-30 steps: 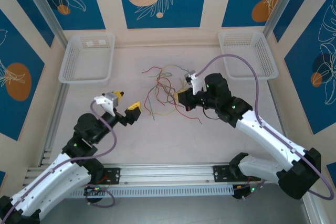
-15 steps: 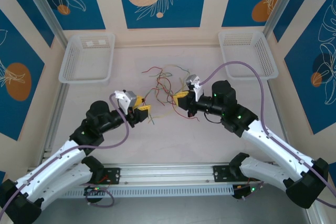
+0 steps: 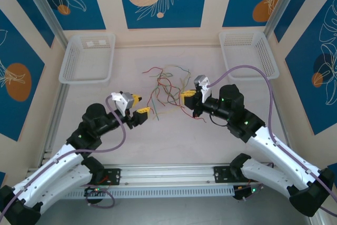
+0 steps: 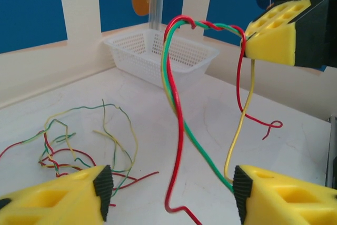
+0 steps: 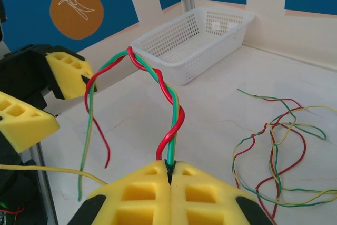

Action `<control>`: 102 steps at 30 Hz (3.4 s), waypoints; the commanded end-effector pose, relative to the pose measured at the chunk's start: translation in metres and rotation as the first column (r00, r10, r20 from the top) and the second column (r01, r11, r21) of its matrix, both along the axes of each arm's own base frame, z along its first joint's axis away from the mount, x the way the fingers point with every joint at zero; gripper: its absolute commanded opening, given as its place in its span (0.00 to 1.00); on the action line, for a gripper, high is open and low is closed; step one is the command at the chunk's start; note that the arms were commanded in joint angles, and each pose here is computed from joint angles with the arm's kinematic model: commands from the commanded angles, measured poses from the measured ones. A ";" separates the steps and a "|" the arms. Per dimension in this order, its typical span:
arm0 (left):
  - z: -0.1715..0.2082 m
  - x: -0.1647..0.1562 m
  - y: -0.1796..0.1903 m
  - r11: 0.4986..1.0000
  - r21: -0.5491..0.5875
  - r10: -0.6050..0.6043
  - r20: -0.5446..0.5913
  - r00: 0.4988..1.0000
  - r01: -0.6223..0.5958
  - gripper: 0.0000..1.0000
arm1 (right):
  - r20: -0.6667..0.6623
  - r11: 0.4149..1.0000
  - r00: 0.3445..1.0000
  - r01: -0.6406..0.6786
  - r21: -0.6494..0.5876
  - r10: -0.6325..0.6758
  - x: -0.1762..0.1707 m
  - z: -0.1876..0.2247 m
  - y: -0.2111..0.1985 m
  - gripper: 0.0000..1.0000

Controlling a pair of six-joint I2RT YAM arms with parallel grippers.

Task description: Untangle the cables

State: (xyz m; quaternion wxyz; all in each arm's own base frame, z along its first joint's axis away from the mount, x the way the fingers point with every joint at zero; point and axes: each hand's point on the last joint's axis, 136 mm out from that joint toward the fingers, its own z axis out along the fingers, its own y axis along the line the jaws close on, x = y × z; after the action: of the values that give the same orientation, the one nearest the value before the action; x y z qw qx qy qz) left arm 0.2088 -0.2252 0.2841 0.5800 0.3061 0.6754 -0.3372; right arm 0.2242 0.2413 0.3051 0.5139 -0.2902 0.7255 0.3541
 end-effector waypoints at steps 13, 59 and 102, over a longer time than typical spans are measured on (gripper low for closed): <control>-0.001 0.005 -0.009 1.000 -0.016 -0.021 0.027 0.999 0.021 0.62 | 0.020 0.994 0.995 -0.095 0.059 0.094 -0.013 0.012 0.010 0.00; 0.017 0.010 -0.019 0.997 -0.066 -0.041 -0.026 0.999 0.039 0.00 | -0.326 0.879 0.816 -0.431 0.205 0.477 -0.031 0.002 0.107 0.59; 0.040 0.026 0.128 0.759 -0.161 0.644 0.047 0.763 -0.631 0.00 | -0.291 0.888 0.858 0.456 0.056 -0.422 0.055 -0.015 -0.095 0.00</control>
State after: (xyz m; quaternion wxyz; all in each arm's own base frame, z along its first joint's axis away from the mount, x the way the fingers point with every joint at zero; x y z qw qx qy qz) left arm 0.2320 -0.1175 0.3058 0.6904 0.0744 0.6971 -0.1782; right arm 0.2723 0.1737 0.2932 0.4763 -0.0853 0.8045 0.3446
